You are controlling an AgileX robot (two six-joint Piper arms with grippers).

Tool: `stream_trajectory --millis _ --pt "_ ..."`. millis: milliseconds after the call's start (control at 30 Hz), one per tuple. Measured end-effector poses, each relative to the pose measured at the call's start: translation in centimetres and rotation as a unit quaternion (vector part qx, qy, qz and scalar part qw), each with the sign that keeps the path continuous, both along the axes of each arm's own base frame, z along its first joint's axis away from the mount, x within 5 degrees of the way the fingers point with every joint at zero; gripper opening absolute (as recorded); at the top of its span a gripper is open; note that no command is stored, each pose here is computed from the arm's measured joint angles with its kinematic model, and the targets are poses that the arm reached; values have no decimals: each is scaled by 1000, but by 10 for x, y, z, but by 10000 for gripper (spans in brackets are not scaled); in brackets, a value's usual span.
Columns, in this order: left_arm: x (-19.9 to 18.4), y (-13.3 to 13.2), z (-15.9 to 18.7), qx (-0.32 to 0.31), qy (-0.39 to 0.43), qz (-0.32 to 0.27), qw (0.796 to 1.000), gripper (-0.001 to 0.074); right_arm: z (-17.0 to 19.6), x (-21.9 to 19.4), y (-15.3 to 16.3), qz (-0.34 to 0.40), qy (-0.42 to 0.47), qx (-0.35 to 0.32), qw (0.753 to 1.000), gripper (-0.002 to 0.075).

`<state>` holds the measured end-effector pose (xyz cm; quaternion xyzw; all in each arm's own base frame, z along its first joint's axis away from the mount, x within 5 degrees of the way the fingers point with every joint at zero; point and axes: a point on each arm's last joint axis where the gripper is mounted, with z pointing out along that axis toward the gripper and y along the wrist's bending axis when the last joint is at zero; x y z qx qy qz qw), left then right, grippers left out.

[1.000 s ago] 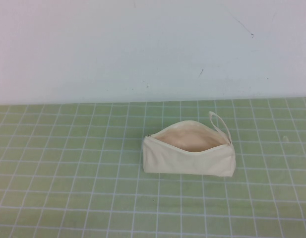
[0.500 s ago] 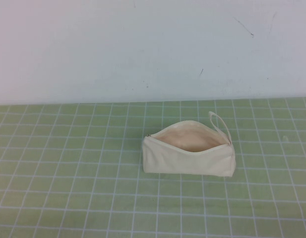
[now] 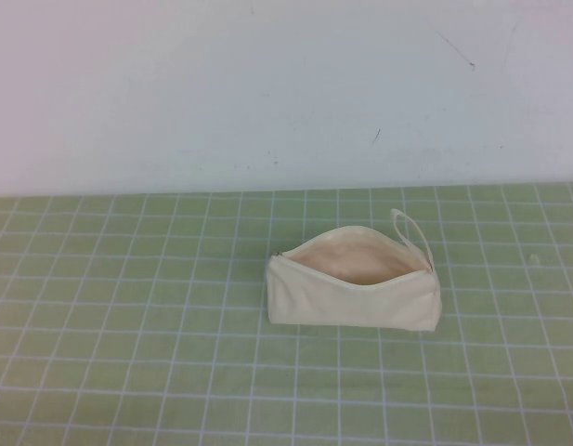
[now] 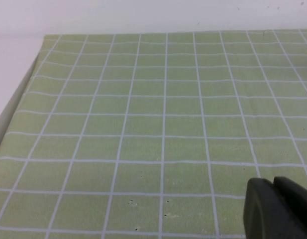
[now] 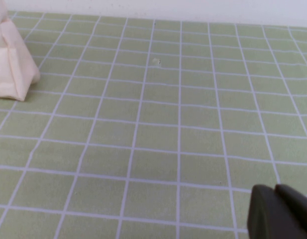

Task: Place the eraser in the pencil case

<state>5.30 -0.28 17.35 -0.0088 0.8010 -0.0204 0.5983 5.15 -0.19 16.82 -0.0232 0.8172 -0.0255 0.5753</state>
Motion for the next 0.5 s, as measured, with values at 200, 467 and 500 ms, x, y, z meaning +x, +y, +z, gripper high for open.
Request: stream_trajectory --millis 200,467,500 --pt "0 0 0 0 2 0 1000 -1 0 0 0 0 0 0 1000 -1" --pt "0 0 0 1 2 -1 1000 -1 0 0 0 0 0 0 1000 -1" --pt "0 0 0 1 2 -1 1000 -1 0 0 0 0 0 0 1000 -1"
